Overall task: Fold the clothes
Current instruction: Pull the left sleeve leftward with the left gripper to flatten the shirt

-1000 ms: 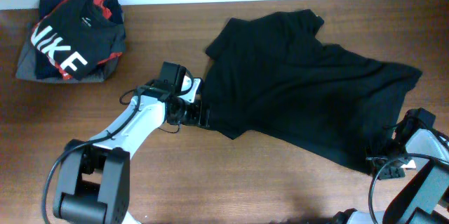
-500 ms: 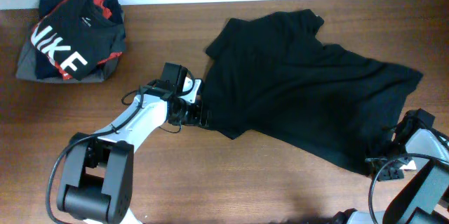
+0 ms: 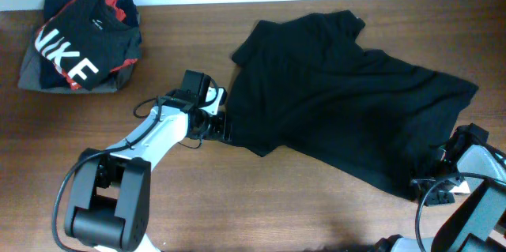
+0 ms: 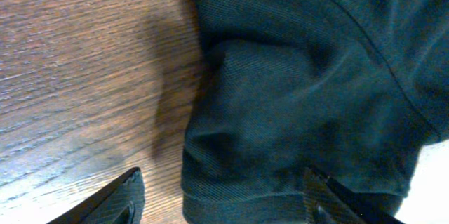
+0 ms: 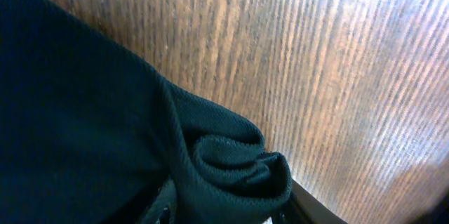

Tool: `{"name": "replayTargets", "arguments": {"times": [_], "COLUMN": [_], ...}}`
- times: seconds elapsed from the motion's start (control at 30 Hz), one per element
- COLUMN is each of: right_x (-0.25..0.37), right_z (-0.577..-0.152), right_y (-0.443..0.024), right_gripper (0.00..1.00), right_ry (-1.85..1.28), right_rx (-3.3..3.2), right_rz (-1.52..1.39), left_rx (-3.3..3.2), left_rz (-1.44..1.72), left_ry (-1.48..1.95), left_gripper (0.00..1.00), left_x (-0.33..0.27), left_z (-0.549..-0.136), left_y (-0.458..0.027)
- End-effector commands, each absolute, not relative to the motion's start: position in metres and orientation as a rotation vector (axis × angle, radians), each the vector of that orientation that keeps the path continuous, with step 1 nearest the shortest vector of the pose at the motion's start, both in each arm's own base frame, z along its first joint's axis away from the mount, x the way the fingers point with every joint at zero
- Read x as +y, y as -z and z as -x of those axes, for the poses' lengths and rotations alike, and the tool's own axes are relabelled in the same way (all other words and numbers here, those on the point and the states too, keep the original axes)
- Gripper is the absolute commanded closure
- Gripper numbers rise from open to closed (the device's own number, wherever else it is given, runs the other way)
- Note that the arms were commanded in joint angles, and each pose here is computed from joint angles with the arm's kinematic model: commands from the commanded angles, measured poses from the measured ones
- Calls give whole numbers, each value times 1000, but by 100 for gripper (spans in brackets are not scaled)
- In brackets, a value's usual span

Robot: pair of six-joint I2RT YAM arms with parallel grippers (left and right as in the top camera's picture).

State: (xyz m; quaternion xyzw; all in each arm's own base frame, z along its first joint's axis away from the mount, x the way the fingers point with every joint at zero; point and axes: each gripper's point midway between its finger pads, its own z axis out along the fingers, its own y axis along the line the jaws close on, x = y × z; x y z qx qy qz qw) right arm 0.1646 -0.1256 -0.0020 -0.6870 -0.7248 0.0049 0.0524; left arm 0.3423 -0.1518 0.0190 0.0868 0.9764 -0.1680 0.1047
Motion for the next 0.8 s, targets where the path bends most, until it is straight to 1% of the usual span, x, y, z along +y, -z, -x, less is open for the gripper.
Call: {"name": "replayTargets", "arguments": {"times": [0.0,0.1,0.2,0.33,0.37,0.4,0.5,0.53,0.57,0.67,0.77], "right_x": [-128,-128,-128,-128,-128,-127,-126,-126,-126,-125,-126], "right_z": [-165,-166,-166,-165,-165,-164,-163,-163,-162,-161,-161], "right_y": [-6,-10,-15,-20,-21,-22,-23,-23,-23,-23,-23], "right_gripper": [54,54,55,54,55,55,55,59,61,68,70], "right_ry": [-18,-15,-13,-11,-11,-11,-11,-12,-13,-14,-23], "right_rx": [-2219,-2229,-2241,-2250,-2251,-2250,-2247,-2246,-2245,-2242,-2265], "right_rz": [2118,2128,2139,2148,2149,2148,2145,2143,2143,2139,2120], "left_rx": [2866,2862,2866,2879,2880,2880,2880,2880,2880,2882,2910], "left_rz": [-305,-317,-317,-313,-313,-313,-313,-313,-313,-306,-252], "left_ry": [479,494,495,492,492,492,492,492,492,491,487], "left_gripper": [31,42,47,60,66,70,85,91,99,100,100], "left_x": [-151,-152,-153,-152,-152,-152,-152,-152,-152,-150,-142], "left_z": [-348,-348,-348,-347,-347,-348,-348,-348,-348,-348,-348], "left_y": [-17,-16,-13,-8,-7,-7,-7,-7,-7,-8,-11]}}
